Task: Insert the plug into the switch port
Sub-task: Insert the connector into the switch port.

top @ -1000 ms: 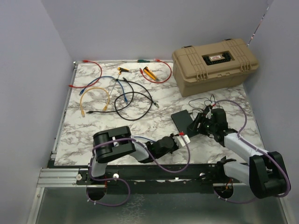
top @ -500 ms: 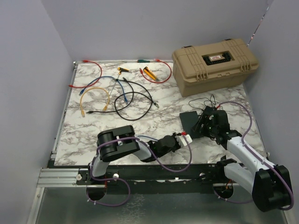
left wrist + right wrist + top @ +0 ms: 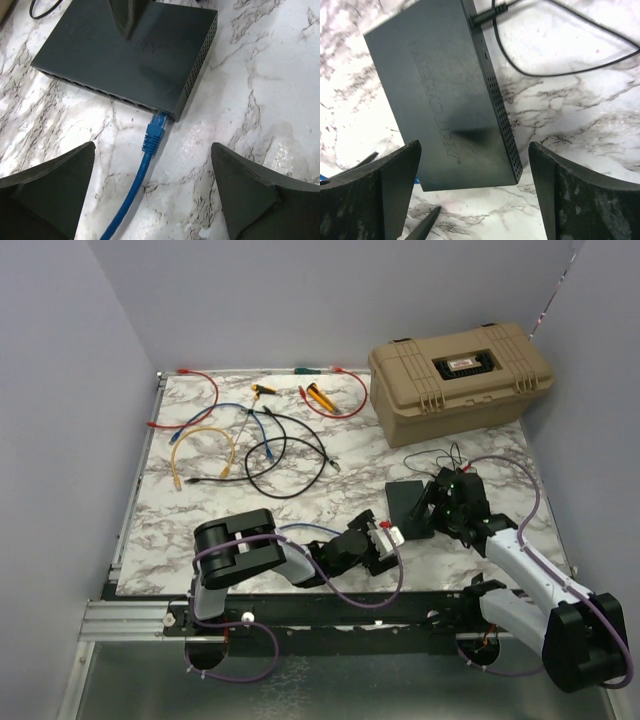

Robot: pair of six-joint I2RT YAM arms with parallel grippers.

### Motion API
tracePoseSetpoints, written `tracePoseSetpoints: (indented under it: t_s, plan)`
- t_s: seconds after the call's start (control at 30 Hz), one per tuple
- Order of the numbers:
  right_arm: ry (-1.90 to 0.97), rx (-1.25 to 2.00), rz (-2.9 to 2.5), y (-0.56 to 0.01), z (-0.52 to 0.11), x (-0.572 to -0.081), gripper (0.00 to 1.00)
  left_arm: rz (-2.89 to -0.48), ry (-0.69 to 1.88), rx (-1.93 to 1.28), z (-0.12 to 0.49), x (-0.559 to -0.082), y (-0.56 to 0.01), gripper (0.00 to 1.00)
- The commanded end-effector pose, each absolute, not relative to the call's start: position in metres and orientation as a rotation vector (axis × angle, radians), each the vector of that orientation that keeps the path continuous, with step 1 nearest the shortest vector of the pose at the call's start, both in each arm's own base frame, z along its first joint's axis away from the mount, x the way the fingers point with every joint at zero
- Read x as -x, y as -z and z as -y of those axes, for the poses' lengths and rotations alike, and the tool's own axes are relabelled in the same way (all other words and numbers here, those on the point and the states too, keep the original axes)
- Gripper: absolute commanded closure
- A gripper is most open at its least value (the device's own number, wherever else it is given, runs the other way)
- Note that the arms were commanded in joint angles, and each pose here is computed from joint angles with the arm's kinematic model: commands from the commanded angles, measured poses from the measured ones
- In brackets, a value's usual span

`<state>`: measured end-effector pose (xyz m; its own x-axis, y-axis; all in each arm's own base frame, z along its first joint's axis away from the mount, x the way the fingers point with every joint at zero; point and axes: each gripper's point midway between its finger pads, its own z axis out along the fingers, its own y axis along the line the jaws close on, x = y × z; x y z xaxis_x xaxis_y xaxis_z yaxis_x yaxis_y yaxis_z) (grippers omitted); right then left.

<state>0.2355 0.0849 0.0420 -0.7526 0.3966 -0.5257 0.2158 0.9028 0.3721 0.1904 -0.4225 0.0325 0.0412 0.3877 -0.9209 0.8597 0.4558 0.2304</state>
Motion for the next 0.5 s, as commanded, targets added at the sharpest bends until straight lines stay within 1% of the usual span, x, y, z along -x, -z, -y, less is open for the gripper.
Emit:
tracePoseSetpoints:
  t_s: [0.0,0.13,0.23,0.4,0.47]
  plan:
    - [-0.277,-0.431,-2.364,-0.068,-0.07,-0.249,0.06,-1.721,0.457,-1.17,0.392,-0.182,-0.009,0.01]
    - [-0.268,-0.36,-2.292,-0.086,-0.068,-0.258,0.0,-1.8,0.44,-1.055,0.384,-0.195,-0.028,0.01]
    - [-0.274,-0.362,-2.233,-0.101,-0.067,-0.265,0.0,-1.889,0.443,-0.892,0.373,-0.215,-0.046,0.01]
    - [-0.296,-0.334,-2.169,-0.12,-0.068,-0.268,0.0,-2.06,0.52,-0.616,0.351,-0.256,-0.068,0.01]
    - [-0.328,-0.34,-2.132,-0.126,-0.071,-0.269,0.0,-2.103,0.541,-0.563,0.345,-0.269,-0.075,0.01]
